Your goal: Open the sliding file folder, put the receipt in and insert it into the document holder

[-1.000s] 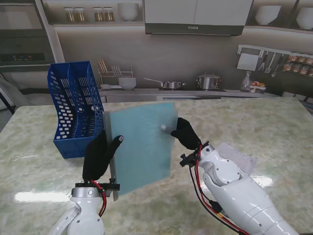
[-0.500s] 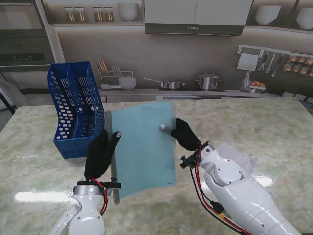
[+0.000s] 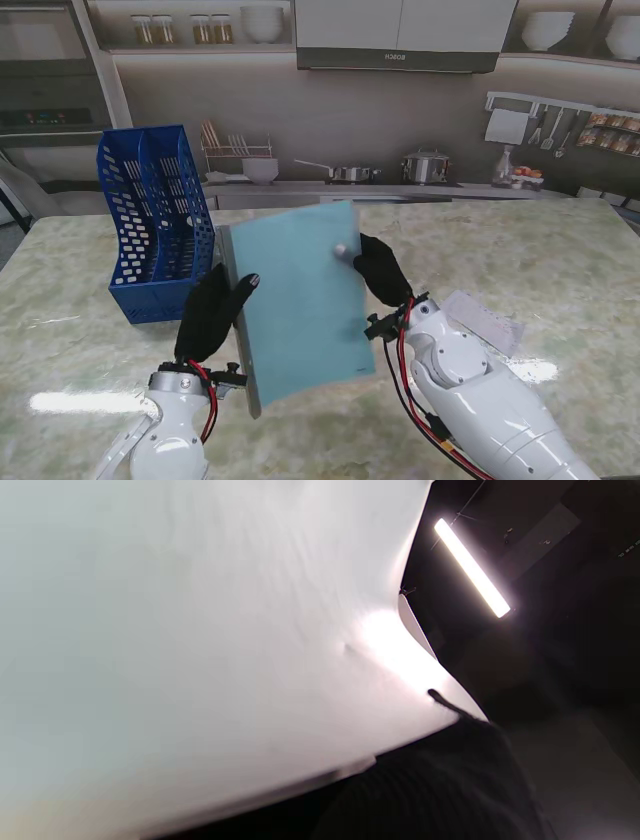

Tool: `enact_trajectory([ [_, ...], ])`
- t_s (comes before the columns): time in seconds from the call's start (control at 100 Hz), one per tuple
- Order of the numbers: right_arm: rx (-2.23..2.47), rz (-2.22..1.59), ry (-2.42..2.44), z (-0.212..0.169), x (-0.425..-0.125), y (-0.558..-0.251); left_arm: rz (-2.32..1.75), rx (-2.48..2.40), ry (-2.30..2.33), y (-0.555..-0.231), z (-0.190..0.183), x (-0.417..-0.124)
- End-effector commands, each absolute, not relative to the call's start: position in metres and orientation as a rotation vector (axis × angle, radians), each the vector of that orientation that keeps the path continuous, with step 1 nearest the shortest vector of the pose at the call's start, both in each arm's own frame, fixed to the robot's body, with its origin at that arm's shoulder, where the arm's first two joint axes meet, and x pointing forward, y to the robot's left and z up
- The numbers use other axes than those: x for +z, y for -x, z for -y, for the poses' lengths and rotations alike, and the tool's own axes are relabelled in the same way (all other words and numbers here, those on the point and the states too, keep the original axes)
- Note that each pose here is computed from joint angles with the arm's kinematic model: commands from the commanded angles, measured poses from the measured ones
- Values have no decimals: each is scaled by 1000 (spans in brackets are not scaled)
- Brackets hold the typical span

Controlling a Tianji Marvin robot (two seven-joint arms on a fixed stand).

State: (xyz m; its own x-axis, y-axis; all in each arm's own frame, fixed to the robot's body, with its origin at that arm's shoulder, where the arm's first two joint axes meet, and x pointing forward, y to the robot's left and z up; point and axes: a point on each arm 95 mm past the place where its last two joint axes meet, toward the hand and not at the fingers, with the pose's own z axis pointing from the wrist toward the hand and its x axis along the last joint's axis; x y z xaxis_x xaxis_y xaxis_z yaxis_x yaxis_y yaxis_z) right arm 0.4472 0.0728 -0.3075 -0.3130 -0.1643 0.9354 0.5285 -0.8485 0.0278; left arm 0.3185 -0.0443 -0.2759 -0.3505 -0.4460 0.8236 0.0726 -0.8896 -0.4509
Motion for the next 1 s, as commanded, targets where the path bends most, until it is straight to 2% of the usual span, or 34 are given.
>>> enact_trajectory([
  [0.0, -2201, 452, 1487, -77, -302, -446, -516, -2282, 1602, -316, 44, -281],
  [0.99, -2308, 351, 1463, -71, -285, -444, -732, -2200, 2063, -334, 47, -308],
])
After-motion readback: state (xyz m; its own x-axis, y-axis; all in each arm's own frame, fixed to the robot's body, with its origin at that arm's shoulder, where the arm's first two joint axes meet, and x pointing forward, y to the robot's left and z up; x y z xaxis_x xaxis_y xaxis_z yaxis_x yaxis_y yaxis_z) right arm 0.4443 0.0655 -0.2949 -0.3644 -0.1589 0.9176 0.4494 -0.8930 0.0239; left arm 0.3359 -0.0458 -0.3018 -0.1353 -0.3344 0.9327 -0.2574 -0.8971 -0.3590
